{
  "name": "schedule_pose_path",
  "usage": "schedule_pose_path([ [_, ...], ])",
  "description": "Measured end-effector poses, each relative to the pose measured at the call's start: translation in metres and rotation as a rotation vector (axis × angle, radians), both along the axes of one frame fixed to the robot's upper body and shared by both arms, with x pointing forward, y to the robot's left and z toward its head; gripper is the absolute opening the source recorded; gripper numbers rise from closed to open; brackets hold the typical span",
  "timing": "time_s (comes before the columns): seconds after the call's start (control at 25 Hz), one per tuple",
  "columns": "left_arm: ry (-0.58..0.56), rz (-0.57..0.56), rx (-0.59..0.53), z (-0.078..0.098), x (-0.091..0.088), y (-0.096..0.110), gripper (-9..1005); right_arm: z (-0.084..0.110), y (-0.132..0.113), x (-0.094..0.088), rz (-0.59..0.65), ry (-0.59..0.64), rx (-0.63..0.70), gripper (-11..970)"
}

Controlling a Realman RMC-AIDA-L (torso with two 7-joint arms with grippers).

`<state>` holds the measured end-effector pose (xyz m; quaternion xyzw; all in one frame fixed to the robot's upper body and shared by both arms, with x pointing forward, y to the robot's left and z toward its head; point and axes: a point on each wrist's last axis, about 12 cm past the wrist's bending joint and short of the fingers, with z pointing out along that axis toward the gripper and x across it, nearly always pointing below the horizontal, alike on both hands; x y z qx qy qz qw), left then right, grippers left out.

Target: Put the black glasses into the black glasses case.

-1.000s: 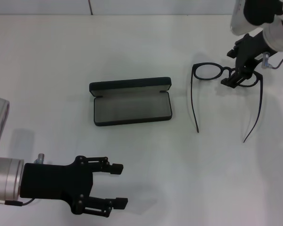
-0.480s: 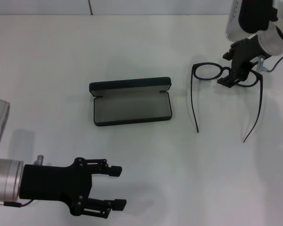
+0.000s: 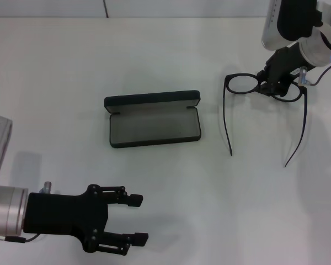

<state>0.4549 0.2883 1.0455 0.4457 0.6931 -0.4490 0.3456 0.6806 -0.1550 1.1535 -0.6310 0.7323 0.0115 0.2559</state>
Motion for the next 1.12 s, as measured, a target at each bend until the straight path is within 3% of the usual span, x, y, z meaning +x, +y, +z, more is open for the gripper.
schedule_pose_path([
  [0.12, 0.0, -0.001, 0.0, 0.0, 0.0, 0.0, 799, 0.0, 0.0, 0.0, 0.0, 0.004, 0.0, 417],
  [0.32, 0.0, -0.001, 0.001, 0.0, 0.0, 0.0, 799, 0.0, -0.001, -0.001, -0.004, 0.013, 0.0, 185],
  [0.56, 0.003, 0.001, 0.0, 0.0, -0.001, 0.001, 800, 0.001, -0.004, -0.003, -0.002, 0.041, 0.005, 71],
  [1.12, 0.023, -0.003, -0.01, 0.002, 0.0, 0.0, 799, 0.03, -0.041, -0.006, -0.071, 0.135, 0.134, 49],
])
